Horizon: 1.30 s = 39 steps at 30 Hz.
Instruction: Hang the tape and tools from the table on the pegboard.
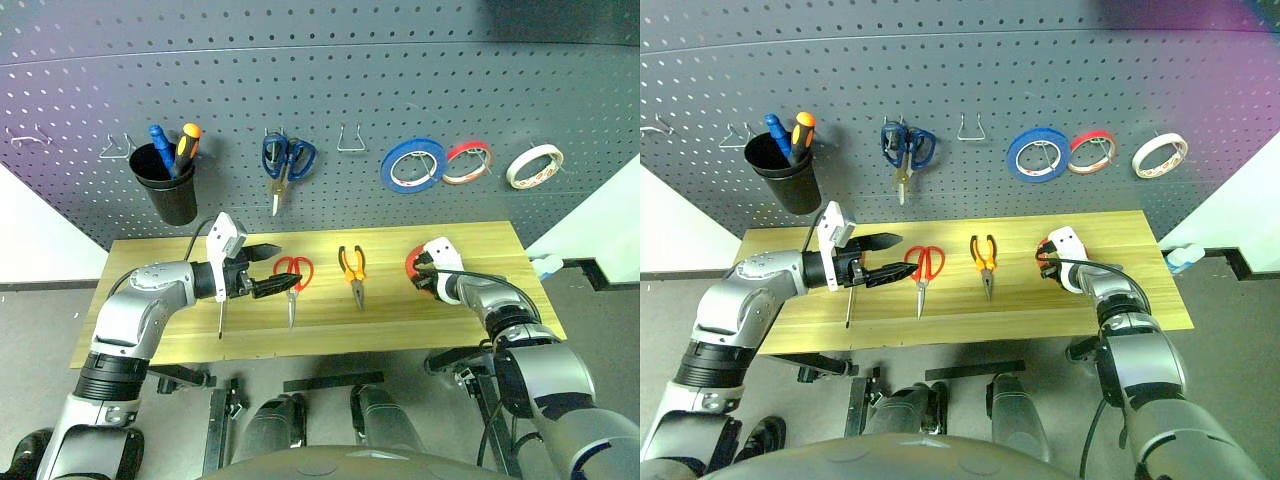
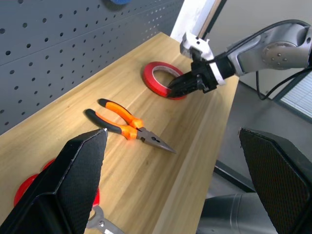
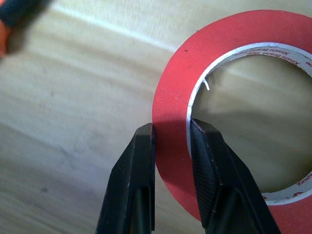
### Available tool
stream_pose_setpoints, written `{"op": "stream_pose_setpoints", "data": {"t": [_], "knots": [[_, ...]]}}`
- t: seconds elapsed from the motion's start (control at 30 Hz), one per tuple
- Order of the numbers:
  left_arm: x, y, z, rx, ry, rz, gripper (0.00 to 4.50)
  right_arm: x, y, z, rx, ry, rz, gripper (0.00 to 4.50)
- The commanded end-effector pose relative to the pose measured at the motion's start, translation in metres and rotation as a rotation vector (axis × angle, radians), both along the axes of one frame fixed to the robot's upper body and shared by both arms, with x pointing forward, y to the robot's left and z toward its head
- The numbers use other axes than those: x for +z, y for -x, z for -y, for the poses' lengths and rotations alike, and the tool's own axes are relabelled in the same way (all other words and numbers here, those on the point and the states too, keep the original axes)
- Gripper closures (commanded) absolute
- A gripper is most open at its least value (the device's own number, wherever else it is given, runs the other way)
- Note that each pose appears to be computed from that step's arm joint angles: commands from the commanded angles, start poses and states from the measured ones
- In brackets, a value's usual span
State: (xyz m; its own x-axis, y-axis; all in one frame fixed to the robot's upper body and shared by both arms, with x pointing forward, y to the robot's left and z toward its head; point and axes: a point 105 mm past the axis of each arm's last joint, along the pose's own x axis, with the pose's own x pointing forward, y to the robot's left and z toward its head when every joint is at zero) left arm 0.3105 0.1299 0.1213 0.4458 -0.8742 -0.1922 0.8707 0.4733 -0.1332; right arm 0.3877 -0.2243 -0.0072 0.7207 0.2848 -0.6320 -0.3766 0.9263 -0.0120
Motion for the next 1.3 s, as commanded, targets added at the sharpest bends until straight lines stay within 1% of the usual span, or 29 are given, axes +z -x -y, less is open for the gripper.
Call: {"op": "stream_pose_setpoints", "data": {"t": [0.03, 0.1, 0.2, 0.33, 0.37, 0.43, 0.5, 0.6, 0.73, 0.93, 1.17, 1.3], "knots": [[0.014, -0.001, -0.003, 0.007, 0.029, 0.053, 0.00, 0.020, -0.008, 0.004, -0.033, -0.100, 0.091, 3.84], [0.015, -0.002, -0.003, 0.008, 0.029, 0.057, 0.00, 0.022, -0.006, 0.006, -0.042, -0.126, 0.112, 3.84], [0.015, -0.002, -0.003, 0.005, 0.028, 0.060, 0.00, 0.029, -0.002, 0.002, -0.013, -0.212, 0.151, 3.84], [0.017, -0.002, -0.001, -0.011, 0.027, 0.066, 0.00, 0.035, 0.003, 0.006, -0.035, -0.278, 0.185, 3.84], [0.018, -0.002, -0.001, -0.017, 0.027, 0.071, 0.00, 0.038, 0.005, 0.006, -0.045, -0.331, 0.196, 3.84], [0.021, 0.000, 0.001, -0.036, 0.033, 0.071, 0.00, 0.044, 0.009, 0.005, -0.043, -0.386, 0.226, 3.84], [0.023, 0.002, 0.001, -0.061, 0.024, 0.080, 0.00, 0.050, 0.013, 0.007, -0.054, -0.396, 0.283, 3.84], [0.026, 0.004, 0.001, -0.079, 0.023, 0.088, 0.00, 0.057, 0.020, 0.010, -0.064, -0.438, 0.320, 3.84], [0.029, 0.008, 0.005, -0.115, 0.040, 0.087, 0.00, 0.073, 0.028, 0.009, -0.057, -0.516, 0.385, 3.84], [0.034, 0.014, 0.008, -0.151, 0.047, 0.099, 0.00, 0.087, 0.042, 0.012, -0.056, -0.575, 0.460, 3.84], [0.037, 0.016, 0.008, -0.186, 0.054, 0.104, 0.00, 0.102, 0.056, 0.015, -0.073, -0.665, 0.499, 3.84], [0.039, 0.014, 0.008, -0.191, 0.049, 0.120, 0.00, 0.118, 0.062, 0.023, -0.104, -0.685, 0.584, 3.84]]}}
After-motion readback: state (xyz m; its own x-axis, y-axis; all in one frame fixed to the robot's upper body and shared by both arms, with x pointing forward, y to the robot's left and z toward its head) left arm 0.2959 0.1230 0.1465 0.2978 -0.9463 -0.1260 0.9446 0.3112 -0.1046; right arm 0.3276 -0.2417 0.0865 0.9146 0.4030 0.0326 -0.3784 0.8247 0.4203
